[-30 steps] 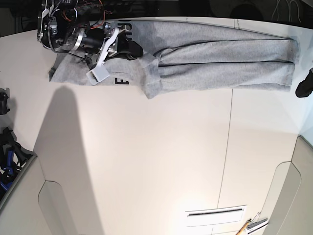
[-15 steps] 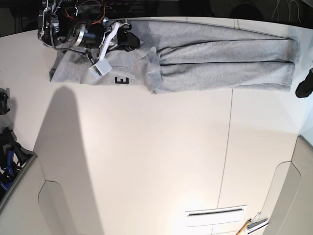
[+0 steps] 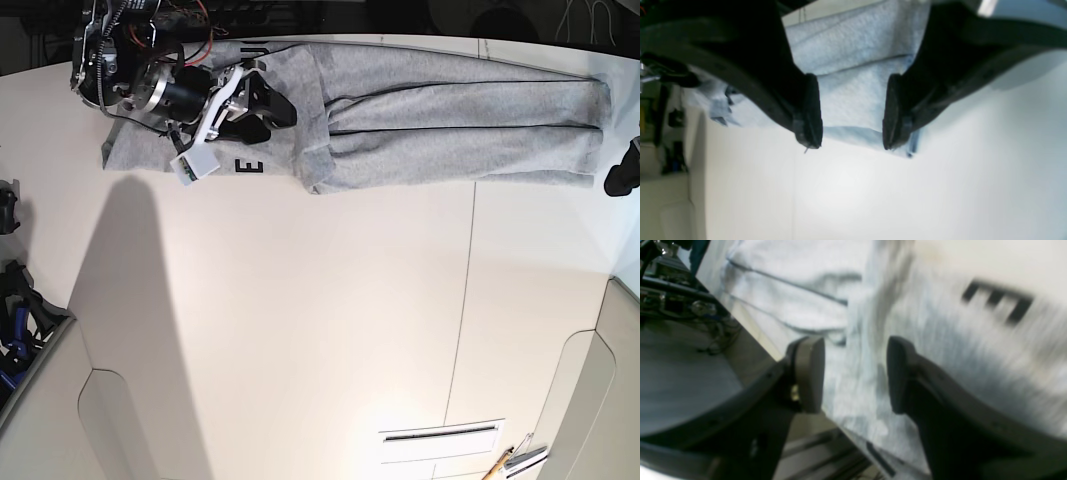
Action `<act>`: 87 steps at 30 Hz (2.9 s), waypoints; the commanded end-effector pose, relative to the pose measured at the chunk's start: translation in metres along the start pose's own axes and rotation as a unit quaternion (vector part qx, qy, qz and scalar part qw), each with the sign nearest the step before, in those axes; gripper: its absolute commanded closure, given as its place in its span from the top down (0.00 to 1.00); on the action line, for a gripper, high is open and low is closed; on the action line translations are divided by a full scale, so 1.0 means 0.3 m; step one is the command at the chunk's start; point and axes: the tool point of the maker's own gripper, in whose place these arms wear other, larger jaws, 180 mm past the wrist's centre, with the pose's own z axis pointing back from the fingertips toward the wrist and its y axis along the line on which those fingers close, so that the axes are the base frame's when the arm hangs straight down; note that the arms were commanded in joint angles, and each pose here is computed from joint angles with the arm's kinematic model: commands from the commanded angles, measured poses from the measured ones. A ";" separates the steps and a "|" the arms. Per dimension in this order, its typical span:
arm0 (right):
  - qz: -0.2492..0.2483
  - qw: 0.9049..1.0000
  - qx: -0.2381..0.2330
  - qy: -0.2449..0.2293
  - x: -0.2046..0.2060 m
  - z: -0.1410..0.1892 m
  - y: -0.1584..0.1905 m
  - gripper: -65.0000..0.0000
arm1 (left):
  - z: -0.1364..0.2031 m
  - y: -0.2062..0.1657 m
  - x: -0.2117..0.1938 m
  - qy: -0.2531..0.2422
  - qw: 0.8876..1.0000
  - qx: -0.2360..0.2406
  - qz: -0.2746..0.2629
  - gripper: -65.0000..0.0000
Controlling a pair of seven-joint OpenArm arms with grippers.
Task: Fold the T-shirt properly
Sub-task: 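Grasp the sleeve with the right gripper and tuck it onto the shirt, then grasp the hem edge with the left gripper and lift it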
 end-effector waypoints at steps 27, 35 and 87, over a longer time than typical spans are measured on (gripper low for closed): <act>0.063 0.980 -0.168 -0.083 0.164 0.202 -0.172 0.46 | 0.031 0.274 -0.196 0.011 0.990 0.131 0.048 0.51; 0.036 0.964 -0.235 -0.116 0.174 0.328 -0.283 0.46 | -0.006 0.186 -0.347 0.070 0.989 0.067 0.114 0.51; -0.060 0.890 -0.438 -0.114 0.061 0.662 -0.522 0.46 | -0.068 -0.562 -0.228 0.019 0.976 -0.188 -0.104 0.00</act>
